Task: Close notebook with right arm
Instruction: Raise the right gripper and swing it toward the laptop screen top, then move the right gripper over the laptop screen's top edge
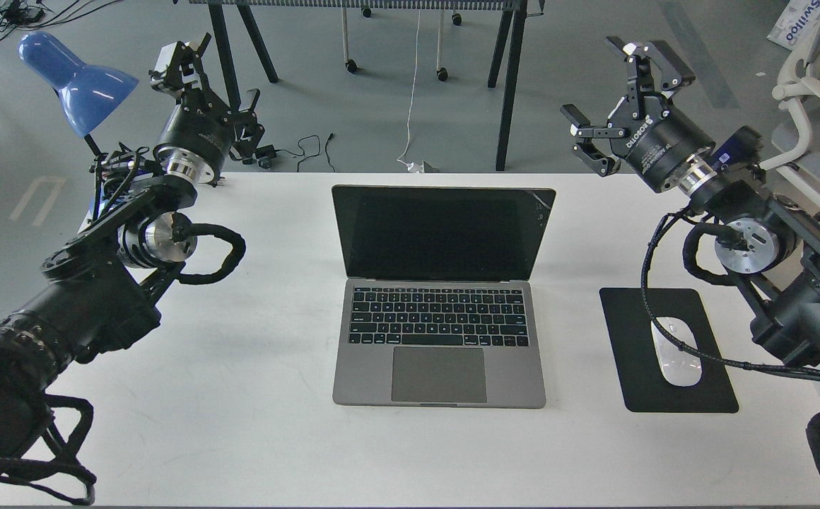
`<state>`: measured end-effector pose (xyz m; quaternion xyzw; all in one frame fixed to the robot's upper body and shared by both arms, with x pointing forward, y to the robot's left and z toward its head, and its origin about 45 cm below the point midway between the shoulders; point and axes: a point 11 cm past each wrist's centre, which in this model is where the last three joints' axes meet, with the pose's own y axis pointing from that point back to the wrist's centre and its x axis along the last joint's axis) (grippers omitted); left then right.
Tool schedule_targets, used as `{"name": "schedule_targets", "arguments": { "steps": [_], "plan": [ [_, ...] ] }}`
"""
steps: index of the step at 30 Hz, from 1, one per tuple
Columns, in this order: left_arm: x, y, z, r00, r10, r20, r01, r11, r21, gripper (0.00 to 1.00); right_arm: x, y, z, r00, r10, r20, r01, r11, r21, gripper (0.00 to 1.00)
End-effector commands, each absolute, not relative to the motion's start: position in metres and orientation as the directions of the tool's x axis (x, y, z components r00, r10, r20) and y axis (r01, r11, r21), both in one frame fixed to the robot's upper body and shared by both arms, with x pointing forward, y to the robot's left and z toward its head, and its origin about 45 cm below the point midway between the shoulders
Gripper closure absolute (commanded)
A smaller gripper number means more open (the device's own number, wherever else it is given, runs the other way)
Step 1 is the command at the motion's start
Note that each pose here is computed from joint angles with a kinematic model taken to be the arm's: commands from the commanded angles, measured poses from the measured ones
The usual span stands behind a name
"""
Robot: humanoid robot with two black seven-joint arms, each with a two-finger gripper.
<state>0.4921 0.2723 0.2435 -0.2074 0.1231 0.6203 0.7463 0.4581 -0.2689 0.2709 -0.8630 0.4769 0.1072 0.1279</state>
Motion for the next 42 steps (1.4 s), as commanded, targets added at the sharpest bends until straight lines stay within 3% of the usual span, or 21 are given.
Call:
{"name": "schedule_targets", "arguments": {
  "steps": [1,10,14,24,35,42],
  "plan": [
    [0.492,0.272,0.242,0.194,0.878,-0.438,-0.978,0.140,-0.153,0.00,0.458,-0.267,0.271,0.523,-0.793,-0.310,-0.850,-0.514,-0.120,0.00],
    [0.492,0.273,0.243,0.192,0.878,-0.439,-0.979,0.137,-0.154,0.00,0.459,-0.267,0.271,0.520,-0.798,-0.305,-0.852,-0.511,-0.116,0.00],
    [0.492,0.273,0.243,0.192,0.878,-0.439,-0.979,0.137,-0.154,0.00,0.471,-0.264,0.294,0.527,-0.813,-0.248,-0.849,-0.512,-0.129,0.00],
    [0.492,0.273,0.243,0.193,0.877,-0.440,-0.978,0.138,-0.154,0.00,0.511,-0.223,0.318,0.560,-0.825,0.081,-0.829,-0.558,0.051,0.00],
    [0.492,0.273,0.243,0.193,0.877,-0.440,-0.978,0.138,-0.154,0.00,0.528,-0.175,0.279,0.548,-0.753,0.364,-0.836,-0.486,0.254,0.00],
    [0.492,0.273,0.243,0.192,0.877,-0.441,-0.978,0.137,-0.154,0.00,0.526,-0.166,0.257,0.565,-0.701,0.435,-0.825,-0.464,0.323,0.00]
  ]
}}
